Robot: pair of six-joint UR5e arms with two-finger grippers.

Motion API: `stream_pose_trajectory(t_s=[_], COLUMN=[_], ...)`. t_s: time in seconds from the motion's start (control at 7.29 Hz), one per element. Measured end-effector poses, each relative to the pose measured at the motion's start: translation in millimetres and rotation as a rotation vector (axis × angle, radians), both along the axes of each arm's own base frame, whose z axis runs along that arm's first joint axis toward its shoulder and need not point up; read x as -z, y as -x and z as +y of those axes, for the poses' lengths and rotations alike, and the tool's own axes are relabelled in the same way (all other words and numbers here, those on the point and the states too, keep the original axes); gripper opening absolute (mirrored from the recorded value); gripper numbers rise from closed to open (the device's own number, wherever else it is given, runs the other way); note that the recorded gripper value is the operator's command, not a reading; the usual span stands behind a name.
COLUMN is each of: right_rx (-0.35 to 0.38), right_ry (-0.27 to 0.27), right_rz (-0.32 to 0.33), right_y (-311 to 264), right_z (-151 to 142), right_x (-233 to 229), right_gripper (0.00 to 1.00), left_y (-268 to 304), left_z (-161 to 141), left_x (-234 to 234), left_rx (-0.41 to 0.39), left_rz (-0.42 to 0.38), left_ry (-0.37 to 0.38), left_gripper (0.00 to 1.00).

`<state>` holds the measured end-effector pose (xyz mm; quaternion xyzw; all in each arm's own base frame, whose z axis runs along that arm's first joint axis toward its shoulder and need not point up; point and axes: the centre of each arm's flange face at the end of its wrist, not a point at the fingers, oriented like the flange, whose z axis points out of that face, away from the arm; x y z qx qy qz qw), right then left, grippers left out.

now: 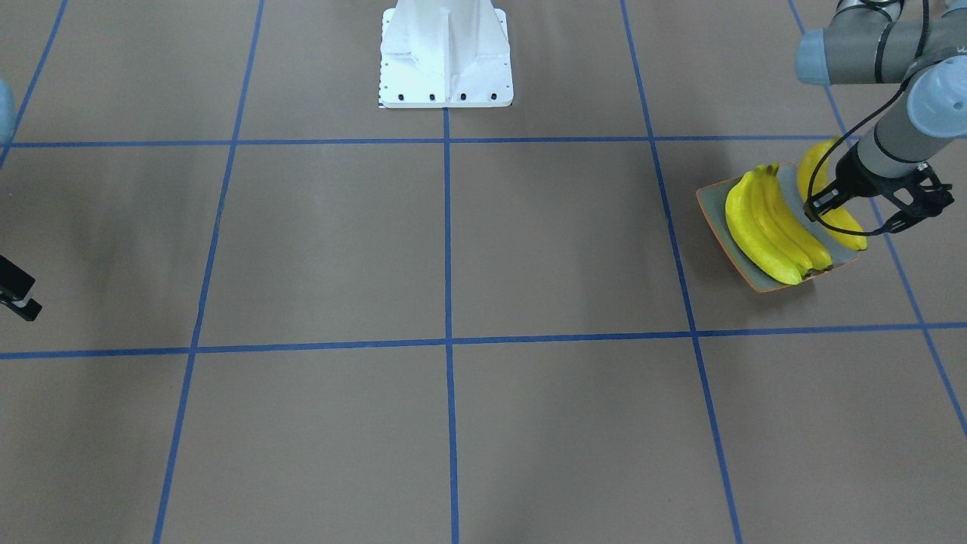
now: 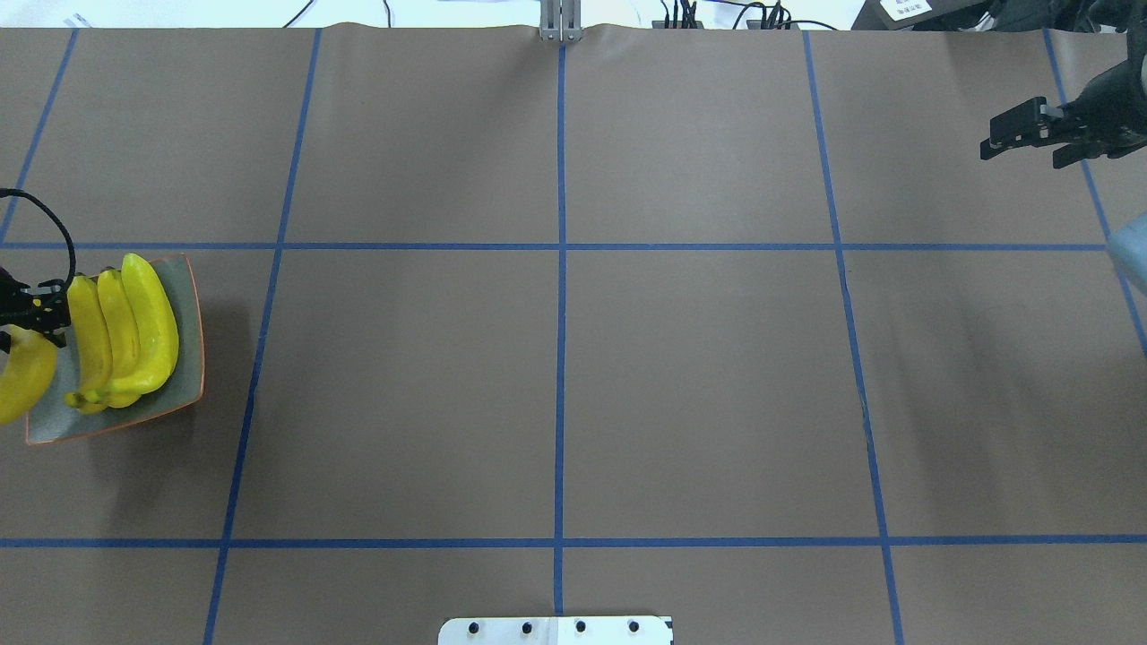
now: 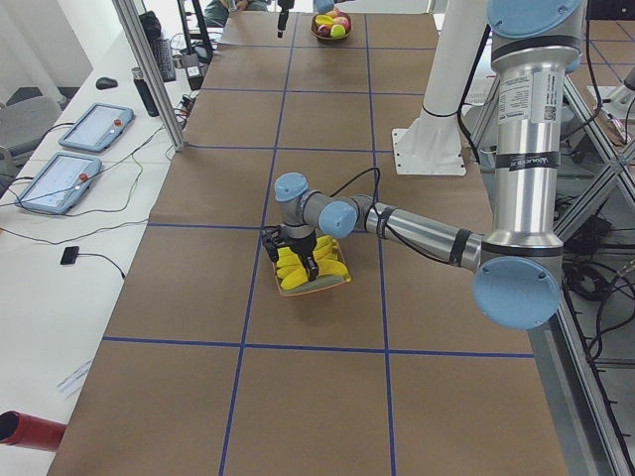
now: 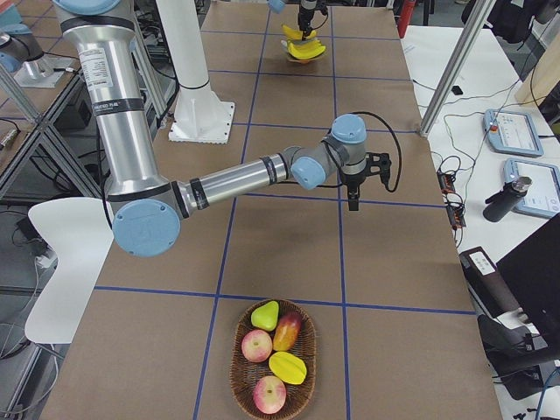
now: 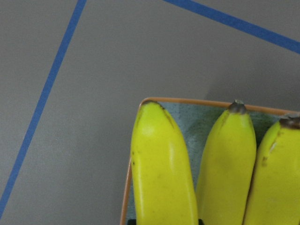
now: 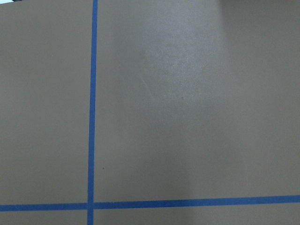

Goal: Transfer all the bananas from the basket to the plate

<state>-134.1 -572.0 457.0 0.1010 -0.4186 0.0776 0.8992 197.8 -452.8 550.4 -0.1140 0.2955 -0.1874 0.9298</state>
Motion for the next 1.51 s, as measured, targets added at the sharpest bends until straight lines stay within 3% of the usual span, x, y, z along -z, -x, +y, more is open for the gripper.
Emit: stream_pose_trajectory(t_s=[0.14,0.27,0.41,1.1,1.37,1.51], right_rx=[0.004,0.006,0.005,-0.012,-0.041,-0.04], right_ry=[0.0,0.0,-0.001,0.005,0.003,0.003], right_rz=[-0.005,-0.009,-0.011,-0.037,-0.036,-0.016], right_y=[0.4,0.3,-1.3,-21.2,-46.0,-60.8], right_z=[0.5,0.9,1.1,1.1,-1.2,-2.9], right_x=[1.1,2.4,3.6,5.8,3.1,-2.4], right_gripper=[1.0,1.0,1.0,1.0,1.0,1.0], left_y=[-0.4,-1.0,-1.8,-6.7,-6.1,-0.6], left_z=[0.3,0.4,0.4,1.3,0.5,-1.3], left_x=[-0.4,-0.6,-0.1,11.2,43.2,58.7], left_rx=[-0.001,-0.003,-0.005,-0.02,-0.038,-0.084], left_rz=[0.0,0.0,0.002,0.02,0.055,0.076], left_ry=[0.0,-0.001,-0.003,-0.033,-0.102,-0.176], left_gripper=[0.56,0.82,1.0,1.0,1.0,1.0])
